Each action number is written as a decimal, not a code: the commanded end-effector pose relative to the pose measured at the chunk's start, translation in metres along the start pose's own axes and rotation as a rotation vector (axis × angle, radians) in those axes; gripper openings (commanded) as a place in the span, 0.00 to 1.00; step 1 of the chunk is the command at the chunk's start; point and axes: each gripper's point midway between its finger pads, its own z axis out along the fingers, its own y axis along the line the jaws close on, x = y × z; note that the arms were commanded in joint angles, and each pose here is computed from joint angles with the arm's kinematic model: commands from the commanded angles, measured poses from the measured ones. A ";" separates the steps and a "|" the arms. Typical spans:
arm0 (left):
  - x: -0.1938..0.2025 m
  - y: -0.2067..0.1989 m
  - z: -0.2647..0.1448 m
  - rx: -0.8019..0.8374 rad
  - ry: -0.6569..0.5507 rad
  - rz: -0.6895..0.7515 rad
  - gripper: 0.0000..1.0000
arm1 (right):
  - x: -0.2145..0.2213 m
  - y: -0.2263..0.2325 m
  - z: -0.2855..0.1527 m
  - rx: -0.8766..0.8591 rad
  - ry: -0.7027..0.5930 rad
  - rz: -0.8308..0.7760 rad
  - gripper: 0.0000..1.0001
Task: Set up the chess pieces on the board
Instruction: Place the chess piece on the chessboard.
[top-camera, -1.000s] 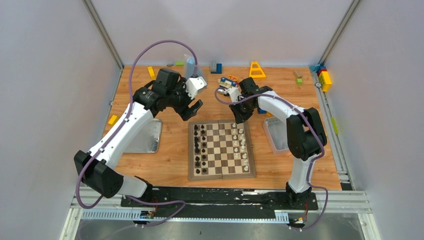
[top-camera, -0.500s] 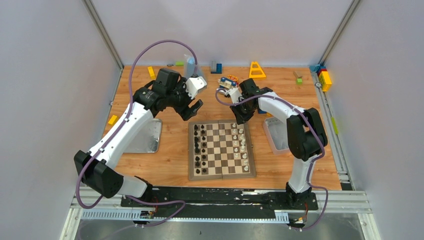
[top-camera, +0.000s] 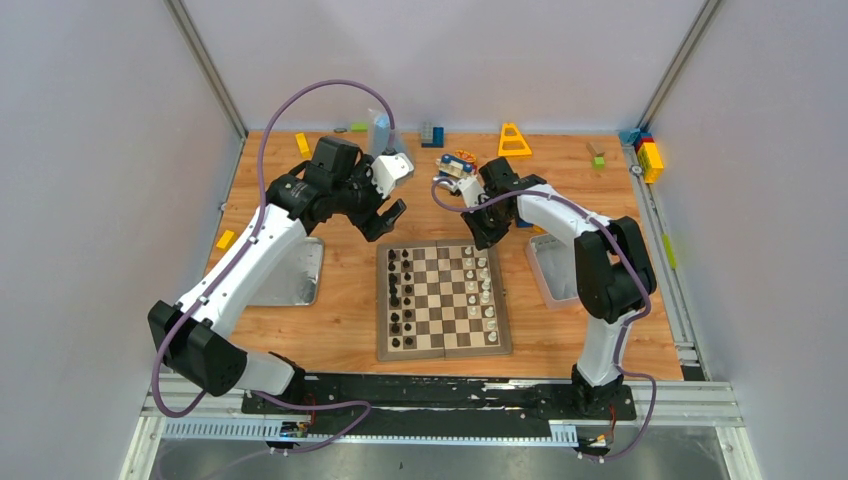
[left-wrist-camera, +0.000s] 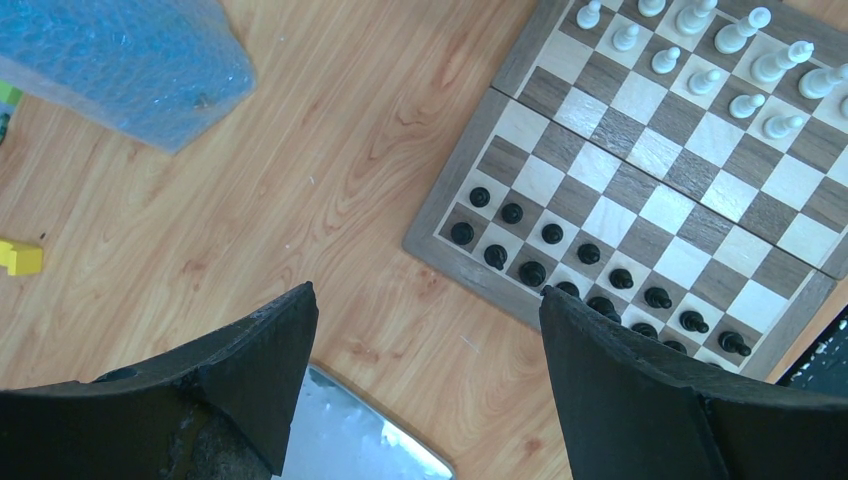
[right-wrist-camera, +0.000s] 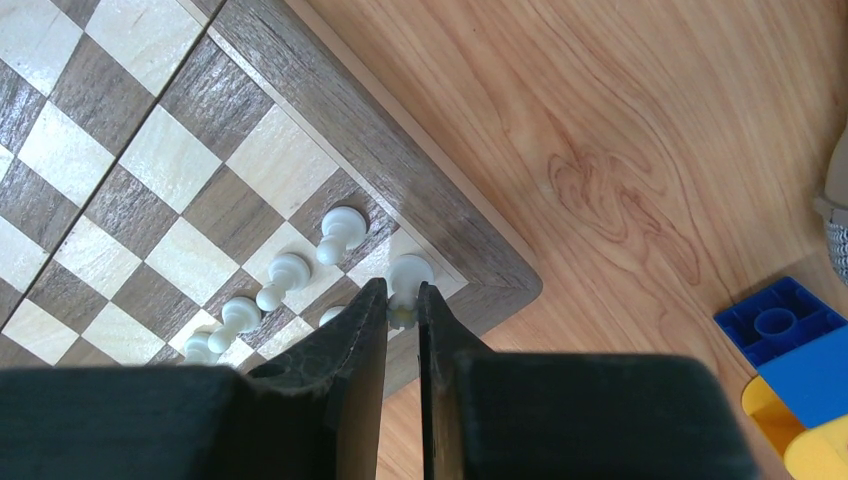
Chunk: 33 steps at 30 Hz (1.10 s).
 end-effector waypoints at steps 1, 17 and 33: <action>-0.014 -0.001 -0.011 -0.008 -0.065 -0.001 0.89 | -0.007 0.004 -0.014 0.016 -0.029 -0.014 0.05; -0.012 0.000 -0.011 -0.010 -0.060 0.003 0.90 | -0.008 0.004 -0.012 0.020 -0.021 -0.009 0.22; -0.014 0.000 -0.013 -0.012 -0.066 0.013 0.90 | -0.014 -0.054 -0.104 0.182 -0.229 0.103 0.79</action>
